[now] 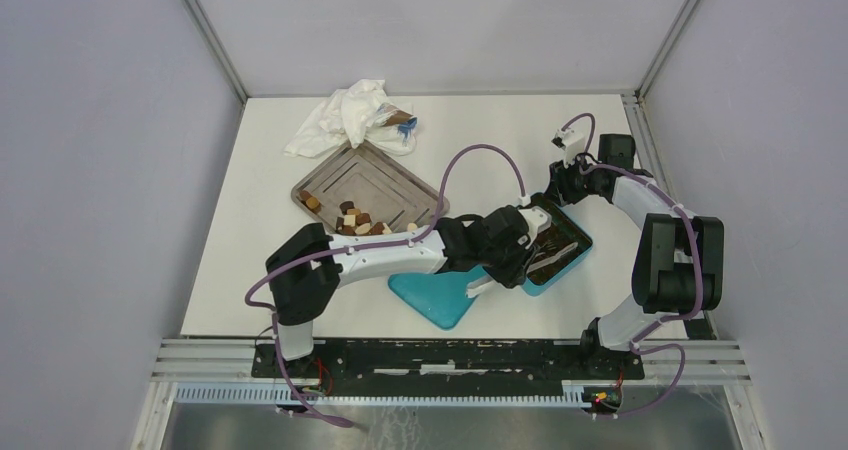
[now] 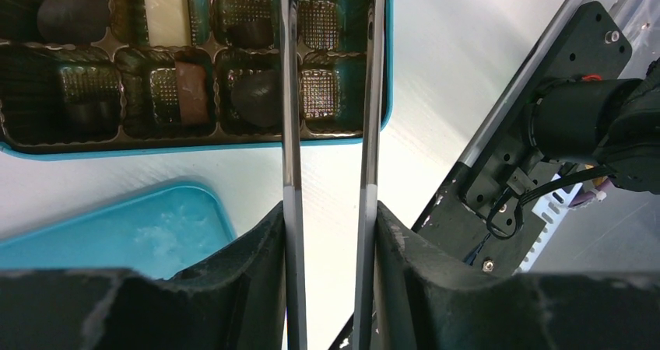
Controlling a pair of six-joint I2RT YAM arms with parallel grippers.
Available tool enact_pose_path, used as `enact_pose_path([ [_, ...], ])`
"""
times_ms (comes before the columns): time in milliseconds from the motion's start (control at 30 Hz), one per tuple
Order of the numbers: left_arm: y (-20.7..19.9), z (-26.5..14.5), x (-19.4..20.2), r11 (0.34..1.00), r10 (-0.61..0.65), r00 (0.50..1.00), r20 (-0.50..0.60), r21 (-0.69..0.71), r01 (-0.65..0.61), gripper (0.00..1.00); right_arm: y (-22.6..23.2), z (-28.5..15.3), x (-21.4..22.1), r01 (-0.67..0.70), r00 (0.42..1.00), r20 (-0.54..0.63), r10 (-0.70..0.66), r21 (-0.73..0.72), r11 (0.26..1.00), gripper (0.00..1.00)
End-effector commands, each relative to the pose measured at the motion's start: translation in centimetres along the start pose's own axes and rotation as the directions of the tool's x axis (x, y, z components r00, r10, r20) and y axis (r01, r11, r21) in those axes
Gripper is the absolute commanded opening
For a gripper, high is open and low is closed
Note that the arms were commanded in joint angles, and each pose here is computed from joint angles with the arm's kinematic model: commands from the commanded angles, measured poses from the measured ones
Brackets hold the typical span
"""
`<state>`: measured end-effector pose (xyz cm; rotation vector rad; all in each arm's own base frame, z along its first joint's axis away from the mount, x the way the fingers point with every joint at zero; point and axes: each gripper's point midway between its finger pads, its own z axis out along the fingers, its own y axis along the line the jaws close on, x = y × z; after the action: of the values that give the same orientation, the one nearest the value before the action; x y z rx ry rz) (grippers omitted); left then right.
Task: Pack the chocolate
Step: Place the fake chocolate in the packing box.
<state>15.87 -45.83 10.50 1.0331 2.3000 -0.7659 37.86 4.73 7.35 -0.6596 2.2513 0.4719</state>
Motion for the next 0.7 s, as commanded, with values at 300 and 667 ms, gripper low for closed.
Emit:
enact_pose_path([
  [300,-0.9,-1.4,-3.7,0.999,0.031,0.993,0.111,0.006,-0.032,0.43,0.0,-1.4,-2.9,0.048,0.996,0.077,-0.048,0.008,0.999,0.43],
  [667,1.6,-8.0,-4.3,0.995,-0.064,0.972,0.228,-0.057,0.079,0.37,1.9,-4.0,-5.6,0.155,0.971,0.186,-0.152,0.0,0.988,0.5],
])
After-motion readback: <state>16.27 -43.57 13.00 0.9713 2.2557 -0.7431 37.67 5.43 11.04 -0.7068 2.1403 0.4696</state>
